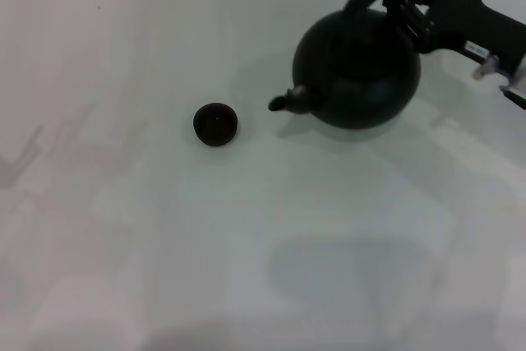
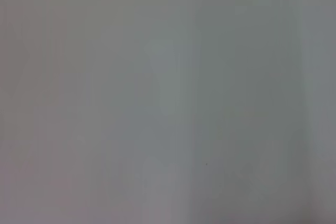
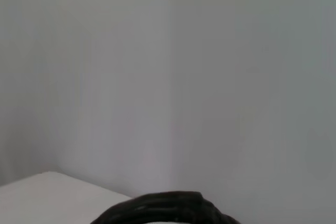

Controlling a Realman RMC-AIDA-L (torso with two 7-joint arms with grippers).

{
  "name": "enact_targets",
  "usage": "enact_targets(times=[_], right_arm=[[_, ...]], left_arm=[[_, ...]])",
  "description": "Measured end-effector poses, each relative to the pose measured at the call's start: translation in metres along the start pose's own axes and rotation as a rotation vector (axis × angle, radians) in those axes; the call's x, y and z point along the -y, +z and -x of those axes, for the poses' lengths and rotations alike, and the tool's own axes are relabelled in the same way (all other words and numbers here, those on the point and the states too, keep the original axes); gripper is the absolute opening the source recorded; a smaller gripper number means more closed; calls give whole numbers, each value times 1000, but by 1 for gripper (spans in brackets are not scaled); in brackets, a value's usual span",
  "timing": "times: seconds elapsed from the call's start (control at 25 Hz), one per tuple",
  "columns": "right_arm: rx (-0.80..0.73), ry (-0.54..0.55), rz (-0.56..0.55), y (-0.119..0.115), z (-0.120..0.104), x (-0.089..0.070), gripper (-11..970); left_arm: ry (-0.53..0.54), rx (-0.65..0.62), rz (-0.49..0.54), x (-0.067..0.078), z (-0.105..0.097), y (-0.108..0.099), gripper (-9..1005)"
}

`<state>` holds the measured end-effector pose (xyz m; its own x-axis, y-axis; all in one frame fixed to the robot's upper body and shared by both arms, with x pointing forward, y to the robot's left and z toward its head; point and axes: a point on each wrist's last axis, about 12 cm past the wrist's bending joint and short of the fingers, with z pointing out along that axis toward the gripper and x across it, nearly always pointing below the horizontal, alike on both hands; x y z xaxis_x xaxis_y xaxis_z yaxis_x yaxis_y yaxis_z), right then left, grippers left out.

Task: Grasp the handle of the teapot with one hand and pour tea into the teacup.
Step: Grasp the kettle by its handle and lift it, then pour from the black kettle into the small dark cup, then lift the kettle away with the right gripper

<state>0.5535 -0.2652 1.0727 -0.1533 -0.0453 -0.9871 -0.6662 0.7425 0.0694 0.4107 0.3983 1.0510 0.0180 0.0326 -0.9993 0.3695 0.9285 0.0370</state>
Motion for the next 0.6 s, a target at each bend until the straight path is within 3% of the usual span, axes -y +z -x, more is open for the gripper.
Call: enact_targets(times=[0.28,0.6], right_arm=[[-78,-105,-60,33,12,-18,155],[-76,-130,-54,43,20,-31,154]], left_arm=[[-2,0,0,1,0,0,874],[-7,-1,1,2,-2,0,875]])
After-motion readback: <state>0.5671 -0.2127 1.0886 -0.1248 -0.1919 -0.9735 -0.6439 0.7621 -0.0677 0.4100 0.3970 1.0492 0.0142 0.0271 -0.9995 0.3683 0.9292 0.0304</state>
